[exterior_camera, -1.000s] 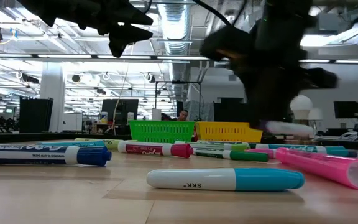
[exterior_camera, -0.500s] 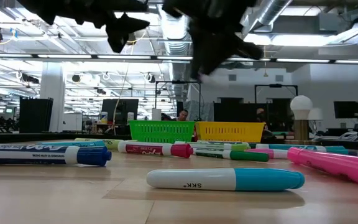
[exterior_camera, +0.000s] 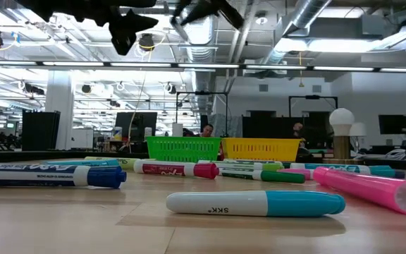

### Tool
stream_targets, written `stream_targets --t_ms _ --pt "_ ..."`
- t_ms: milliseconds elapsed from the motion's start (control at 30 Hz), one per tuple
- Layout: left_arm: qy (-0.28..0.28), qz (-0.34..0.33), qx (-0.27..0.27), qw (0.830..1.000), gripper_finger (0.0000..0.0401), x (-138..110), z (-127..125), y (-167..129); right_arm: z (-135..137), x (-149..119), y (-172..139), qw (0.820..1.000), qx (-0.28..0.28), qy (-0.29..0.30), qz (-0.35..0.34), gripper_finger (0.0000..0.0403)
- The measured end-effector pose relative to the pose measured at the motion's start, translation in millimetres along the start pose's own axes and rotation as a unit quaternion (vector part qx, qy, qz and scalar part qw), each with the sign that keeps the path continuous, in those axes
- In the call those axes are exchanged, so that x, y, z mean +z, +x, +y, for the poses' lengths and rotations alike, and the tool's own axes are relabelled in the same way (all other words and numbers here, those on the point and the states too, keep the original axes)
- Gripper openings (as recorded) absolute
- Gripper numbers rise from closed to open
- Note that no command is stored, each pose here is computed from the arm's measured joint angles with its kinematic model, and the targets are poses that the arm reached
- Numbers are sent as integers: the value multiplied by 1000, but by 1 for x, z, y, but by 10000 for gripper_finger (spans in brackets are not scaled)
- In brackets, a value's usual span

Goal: Pick & Place Markers
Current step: Put the small violet marker into the blue bin

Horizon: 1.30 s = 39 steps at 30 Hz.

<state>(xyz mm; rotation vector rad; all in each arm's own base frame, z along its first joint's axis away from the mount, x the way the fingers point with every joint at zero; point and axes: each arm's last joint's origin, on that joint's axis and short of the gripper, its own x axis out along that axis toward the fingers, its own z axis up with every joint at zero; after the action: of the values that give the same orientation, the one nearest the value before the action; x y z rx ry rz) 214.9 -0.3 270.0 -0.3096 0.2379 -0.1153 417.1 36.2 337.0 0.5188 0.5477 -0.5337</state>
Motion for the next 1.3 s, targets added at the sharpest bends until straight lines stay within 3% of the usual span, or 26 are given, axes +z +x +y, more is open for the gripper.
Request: stream_targets --t_ms 300,1300 --pt "-3 -1 0 1000 159 0 0 0 13 28 -9 994 78 0 -73 55" --pt "-17 -74 -15 997 159 15 -2 -1 20 30 -12 990 103 -4 -93 56"
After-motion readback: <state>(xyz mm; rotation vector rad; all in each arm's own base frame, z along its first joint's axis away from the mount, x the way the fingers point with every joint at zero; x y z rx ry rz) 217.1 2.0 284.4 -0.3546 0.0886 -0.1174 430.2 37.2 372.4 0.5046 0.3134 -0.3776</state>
